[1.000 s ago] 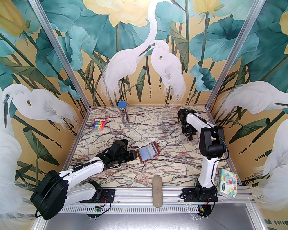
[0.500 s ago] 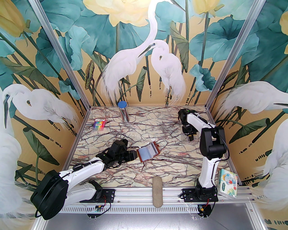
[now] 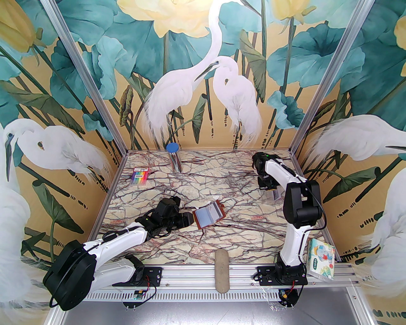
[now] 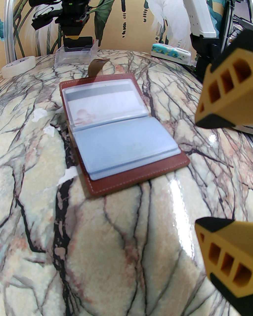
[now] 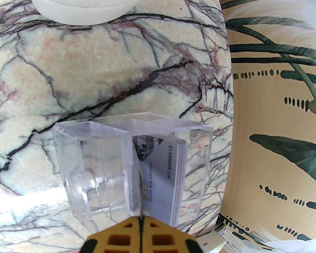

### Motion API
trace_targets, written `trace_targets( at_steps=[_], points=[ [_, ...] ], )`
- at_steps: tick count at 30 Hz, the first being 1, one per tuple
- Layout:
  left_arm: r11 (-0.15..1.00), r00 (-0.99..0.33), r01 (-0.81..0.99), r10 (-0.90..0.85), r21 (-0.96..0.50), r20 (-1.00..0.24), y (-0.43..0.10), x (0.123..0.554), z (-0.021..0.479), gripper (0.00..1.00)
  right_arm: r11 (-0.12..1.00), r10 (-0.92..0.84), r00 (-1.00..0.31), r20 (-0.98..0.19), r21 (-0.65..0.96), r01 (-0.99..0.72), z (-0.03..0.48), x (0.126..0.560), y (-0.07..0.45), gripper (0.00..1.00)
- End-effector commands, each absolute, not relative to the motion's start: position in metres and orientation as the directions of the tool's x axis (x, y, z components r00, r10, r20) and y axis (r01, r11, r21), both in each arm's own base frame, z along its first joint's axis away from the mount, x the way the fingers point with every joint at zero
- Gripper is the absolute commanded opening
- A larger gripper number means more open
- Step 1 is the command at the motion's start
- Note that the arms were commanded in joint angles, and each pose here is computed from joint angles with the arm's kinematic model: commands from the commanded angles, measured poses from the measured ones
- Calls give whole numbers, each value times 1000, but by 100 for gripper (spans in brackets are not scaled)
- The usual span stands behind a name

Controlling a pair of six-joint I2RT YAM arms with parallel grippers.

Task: Put the credit cards into the card holder

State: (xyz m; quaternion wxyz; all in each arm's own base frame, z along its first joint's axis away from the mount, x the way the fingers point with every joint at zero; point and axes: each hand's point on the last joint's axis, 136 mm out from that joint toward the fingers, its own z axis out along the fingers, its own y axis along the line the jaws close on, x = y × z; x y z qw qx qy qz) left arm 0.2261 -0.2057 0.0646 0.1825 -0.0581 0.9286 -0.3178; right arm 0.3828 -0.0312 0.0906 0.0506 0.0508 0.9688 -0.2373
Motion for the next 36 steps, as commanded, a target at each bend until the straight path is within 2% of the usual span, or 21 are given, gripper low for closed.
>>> trace_targets(
  at_steps=[1, 7, 15, 28, 36],
  points=[
    [784, -933, -8, -230, -620, -278, -206, 224, 59, 65, 886, 92, -986, -139, -441, 145, 99, 381, -31, 7],
    [785, -933, -6, -227, -619, -279, -206, 224, 58, 65, 884, 89, -987, -130, -446, 139, 94, 381, -32, 9],
    [786, -934, -5, -225, -618, -279, -206, 224, 58, 65, 898, 91, -989, -113, -419, 130, 85, 381, -27, 20],
    [786, -934, -3, -223, -619, -278, -207, 226, 58, 65, 913, 93, -991, -95, -389, 123, 78, 380, -23, 21],
    [785, -934, -2, -223, -619, -279, -208, 226, 59, 65, 918, 94, -992, -83, -378, 119, 75, 379, -22, 27]
  ],
)
